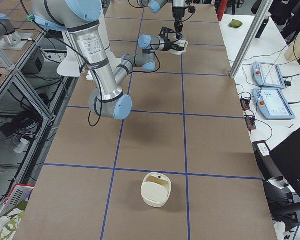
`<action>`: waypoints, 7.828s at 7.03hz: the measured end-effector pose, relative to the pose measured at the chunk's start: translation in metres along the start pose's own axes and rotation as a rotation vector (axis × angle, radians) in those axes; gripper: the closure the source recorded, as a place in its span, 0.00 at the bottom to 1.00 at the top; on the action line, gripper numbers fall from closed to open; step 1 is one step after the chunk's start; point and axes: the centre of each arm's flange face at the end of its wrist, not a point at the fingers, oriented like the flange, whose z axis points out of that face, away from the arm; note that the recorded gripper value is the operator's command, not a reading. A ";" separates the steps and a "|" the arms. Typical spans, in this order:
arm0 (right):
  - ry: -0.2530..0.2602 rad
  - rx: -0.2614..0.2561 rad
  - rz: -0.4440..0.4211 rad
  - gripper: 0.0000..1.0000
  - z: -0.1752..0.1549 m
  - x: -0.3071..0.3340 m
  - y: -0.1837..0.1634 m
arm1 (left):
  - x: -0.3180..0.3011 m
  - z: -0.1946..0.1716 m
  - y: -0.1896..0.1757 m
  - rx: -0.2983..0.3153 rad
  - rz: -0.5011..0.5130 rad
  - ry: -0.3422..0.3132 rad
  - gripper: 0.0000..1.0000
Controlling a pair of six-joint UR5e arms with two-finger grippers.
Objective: Left arm hands cup to right arm to dump lemon
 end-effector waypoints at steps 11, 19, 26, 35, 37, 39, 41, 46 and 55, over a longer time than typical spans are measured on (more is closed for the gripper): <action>0.108 -0.053 0.261 0.84 -0.010 0.110 0.023 | -0.182 -0.072 -0.036 -0.024 0.216 -0.115 0.00; 0.336 -0.033 0.507 1.00 -0.220 0.305 0.130 | -0.391 -0.132 -0.080 -0.047 0.498 -0.315 0.00; 0.334 0.139 0.632 1.00 -0.410 0.392 0.342 | -0.462 -0.156 -0.084 -0.022 0.418 -0.388 0.00; 0.143 0.411 1.589 1.00 -0.487 0.402 0.383 | -0.452 -0.163 -0.080 -0.003 0.437 -0.383 0.00; 0.118 0.464 1.755 1.00 -0.476 0.414 0.387 | -0.449 -0.163 -0.079 0.000 0.442 -0.381 0.00; 0.095 0.536 1.894 1.00 -0.473 0.429 0.391 | -0.447 -0.163 -0.079 0.001 0.446 -0.379 0.00; 0.050 0.596 1.991 0.95 -0.480 0.435 0.389 | -0.446 -0.163 -0.079 0.002 0.449 -0.378 0.00; -0.083 0.718 2.283 0.93 -0.481 0.447 0.380 | -0.444 -0.164 -0.079 0.003 0.451 -0.377 0.00; -0.123 0.755 2.370 0.96 -0.488 0.451 0.378 | -0.442 -0.164 -0.079 0.004 0.457 -0.375 0.00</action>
